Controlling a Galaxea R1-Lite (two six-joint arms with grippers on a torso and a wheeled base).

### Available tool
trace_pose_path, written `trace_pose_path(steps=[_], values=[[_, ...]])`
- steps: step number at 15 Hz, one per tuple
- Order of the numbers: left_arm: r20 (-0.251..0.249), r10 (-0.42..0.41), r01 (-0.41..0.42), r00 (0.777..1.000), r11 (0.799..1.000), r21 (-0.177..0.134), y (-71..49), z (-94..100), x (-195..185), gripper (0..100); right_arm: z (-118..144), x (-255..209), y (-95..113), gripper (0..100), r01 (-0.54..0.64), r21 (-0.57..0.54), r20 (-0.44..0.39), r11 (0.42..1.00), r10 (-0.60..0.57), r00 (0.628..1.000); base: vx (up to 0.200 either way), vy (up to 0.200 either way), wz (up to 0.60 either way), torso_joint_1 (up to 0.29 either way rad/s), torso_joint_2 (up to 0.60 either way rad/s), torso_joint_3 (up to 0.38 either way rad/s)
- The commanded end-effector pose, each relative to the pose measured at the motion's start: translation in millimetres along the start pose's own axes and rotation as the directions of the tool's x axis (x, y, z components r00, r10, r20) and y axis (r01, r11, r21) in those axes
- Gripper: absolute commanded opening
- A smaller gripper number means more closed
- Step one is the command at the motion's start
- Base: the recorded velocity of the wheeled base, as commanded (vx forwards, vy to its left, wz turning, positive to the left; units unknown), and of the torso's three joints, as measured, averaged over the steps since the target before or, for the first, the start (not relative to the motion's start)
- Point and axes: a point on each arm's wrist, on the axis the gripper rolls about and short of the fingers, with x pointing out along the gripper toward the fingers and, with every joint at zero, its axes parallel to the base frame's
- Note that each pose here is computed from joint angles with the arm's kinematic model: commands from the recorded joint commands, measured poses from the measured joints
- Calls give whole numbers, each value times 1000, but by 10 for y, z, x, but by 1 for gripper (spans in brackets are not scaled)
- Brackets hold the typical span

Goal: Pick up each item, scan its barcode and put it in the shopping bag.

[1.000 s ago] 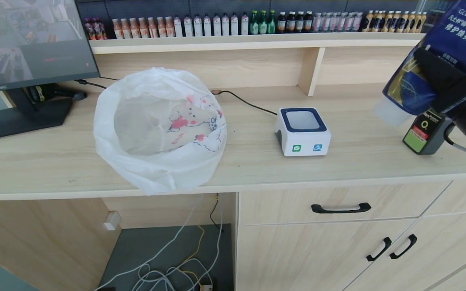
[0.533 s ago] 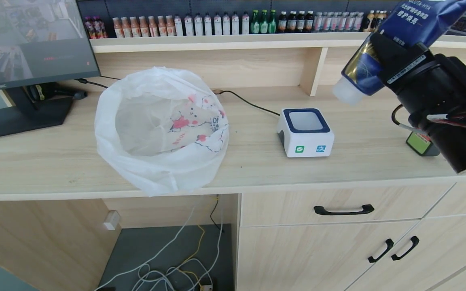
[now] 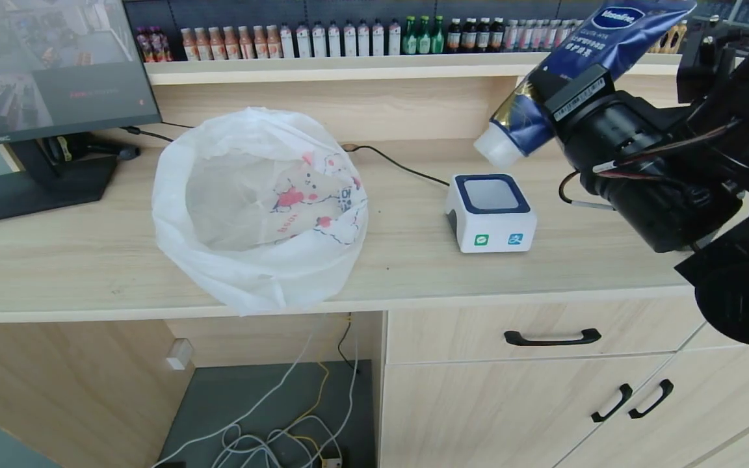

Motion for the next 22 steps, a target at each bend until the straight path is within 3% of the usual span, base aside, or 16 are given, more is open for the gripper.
trace_pose_path(steps=[1,3,7,14,22], values=[[1,1,-1,1000,1000,0,0,0,0,100,-1,86,166,0,-21,92,-7,996,22,1000,0,0,0,0,0,0],[1,0,0,1000,1000,0,0,0,0,100,-46,100,192,0,19,166,-65,986,-8,998,0,0,0,0,0,0],[1,1,-1,1000,1000,0,0,0,0,100,-181,173,87,0,67,244,-100,967,-44,994,0,0,0,0,0,0],[1,0,0,1000,1000,0,0,0,0,100,-301,247,-18,0,97,270,-118,958,-67,991,0,0,0,0,0,0],[1,1,-1,1000,1000,0,0,0,0,100,-475,337,-285,0,164,256,-147,953,-129,981,0,0,0,0,0,0]])
